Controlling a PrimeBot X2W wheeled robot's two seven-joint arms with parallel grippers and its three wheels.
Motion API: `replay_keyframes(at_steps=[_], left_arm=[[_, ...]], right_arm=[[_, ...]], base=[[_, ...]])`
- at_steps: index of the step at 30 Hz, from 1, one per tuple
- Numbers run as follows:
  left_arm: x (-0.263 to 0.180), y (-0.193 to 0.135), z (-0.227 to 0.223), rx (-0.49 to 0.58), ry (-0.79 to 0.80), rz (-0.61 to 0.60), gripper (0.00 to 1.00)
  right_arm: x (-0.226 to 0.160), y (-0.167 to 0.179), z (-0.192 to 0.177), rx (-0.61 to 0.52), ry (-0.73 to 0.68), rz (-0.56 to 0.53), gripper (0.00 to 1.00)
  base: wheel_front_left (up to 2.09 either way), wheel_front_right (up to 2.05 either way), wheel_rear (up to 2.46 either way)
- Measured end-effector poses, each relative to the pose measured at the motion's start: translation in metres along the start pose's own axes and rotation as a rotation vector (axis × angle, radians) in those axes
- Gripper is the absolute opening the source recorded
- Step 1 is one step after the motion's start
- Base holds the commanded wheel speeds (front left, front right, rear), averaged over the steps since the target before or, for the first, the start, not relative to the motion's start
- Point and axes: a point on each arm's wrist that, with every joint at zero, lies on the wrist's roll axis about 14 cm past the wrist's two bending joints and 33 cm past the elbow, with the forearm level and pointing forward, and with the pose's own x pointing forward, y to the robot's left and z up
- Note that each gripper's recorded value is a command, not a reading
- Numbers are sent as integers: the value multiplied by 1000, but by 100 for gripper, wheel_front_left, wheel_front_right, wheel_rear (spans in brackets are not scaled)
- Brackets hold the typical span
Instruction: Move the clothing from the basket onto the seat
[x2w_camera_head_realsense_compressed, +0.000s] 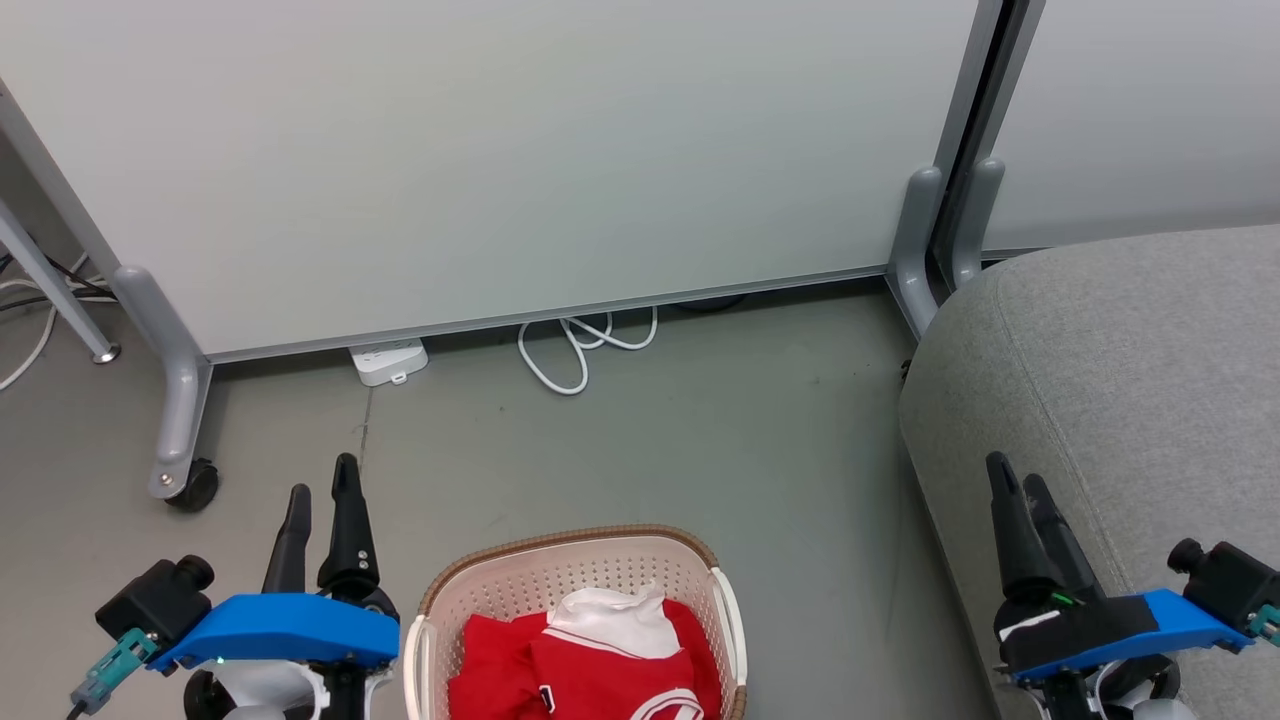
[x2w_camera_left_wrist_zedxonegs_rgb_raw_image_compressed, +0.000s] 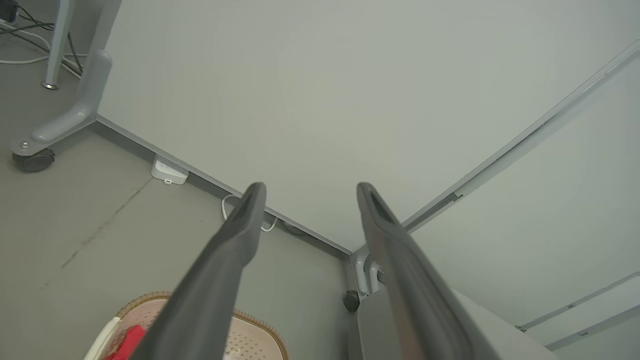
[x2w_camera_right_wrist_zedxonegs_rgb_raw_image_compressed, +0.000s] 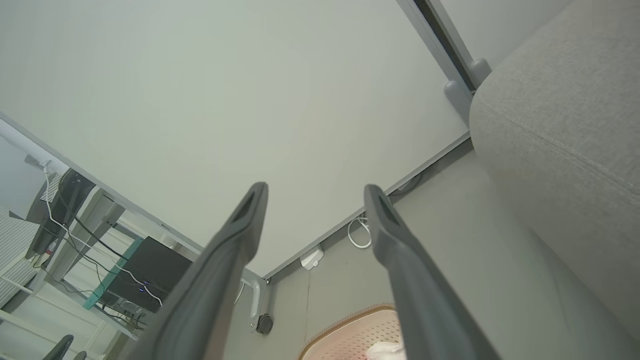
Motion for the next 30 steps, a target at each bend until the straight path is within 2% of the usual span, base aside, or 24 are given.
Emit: replay_keyframes(at_steps=[14, 30], left_arm=[[0, -6, -5, 194, -2, -27, 100], [0, -13, -8, 367, -14, -65, 100]], right_arm=[[0, 5, -8, -174, 12, 26, 100], [1, 13, -14, -337, 13, 71, 100]], base=[[0, 0, 0], [0, 0, 0]])
